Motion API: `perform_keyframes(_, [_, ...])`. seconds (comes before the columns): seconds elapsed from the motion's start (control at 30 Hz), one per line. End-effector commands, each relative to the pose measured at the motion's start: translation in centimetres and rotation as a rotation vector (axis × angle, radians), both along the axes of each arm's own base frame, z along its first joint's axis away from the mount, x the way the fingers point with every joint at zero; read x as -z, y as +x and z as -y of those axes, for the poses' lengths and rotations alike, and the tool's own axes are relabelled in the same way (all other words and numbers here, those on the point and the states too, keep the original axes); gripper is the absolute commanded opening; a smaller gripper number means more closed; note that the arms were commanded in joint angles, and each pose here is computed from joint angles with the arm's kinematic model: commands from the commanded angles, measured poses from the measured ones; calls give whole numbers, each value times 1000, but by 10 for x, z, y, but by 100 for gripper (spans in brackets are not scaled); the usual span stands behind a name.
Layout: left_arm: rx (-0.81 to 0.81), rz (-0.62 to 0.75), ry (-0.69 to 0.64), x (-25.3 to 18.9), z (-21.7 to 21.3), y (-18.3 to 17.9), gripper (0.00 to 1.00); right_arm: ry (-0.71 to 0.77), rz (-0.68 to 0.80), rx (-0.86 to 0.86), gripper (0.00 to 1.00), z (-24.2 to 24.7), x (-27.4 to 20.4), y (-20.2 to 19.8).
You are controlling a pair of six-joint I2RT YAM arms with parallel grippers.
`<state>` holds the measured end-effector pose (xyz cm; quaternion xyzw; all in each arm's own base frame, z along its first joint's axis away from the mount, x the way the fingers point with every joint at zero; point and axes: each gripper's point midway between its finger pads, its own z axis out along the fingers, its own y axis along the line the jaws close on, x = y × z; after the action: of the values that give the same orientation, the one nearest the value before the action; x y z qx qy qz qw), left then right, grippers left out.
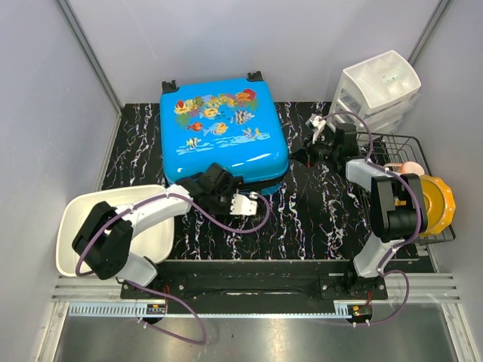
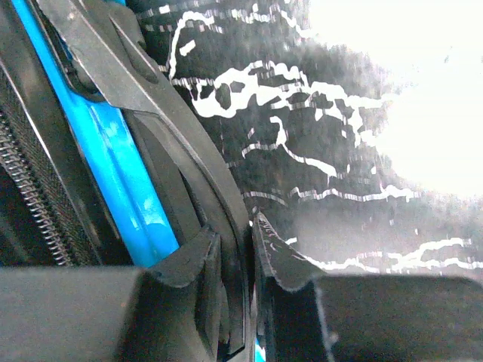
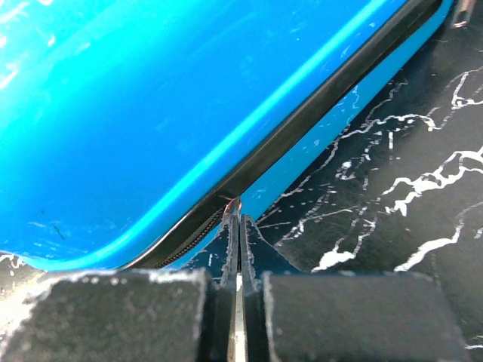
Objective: Open, take out, and arrange the luggage
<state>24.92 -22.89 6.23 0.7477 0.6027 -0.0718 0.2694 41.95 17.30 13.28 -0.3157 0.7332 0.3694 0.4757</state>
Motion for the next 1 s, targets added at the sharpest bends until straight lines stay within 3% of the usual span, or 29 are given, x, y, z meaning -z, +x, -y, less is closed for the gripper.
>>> perform_keyframes(0.0, [66,-302,231,28,-82,-56,4,45,195,0,0,-20,-53,-1])
perform_keyframes(0.3, [150,-321,298,39,-110,-64,0,69,156,-48,0,-47,-40,-33])
perform_keyframes(0.63, [171,-334,273,32,-95,-49,0,-7,253,60,0,-35,-39,18])
perform_keyframes(0.67, [165,-335,272,32,-94,-48,2,-2,268,69,0,-33,-46,26])
perform_keyframes(0.77, [103,-344,212,17,-77,-36,21,15,263,113,0,-19,-57,42])
perform_keyframes(0.93, [-168,-334,73,-27,-25,7,57,-27,248,190,0,12,-54,60])
perform_keyframes(0.97, [-214,-320,70,-34,-20,13,58,-31,252,214,0,22,-57,65])
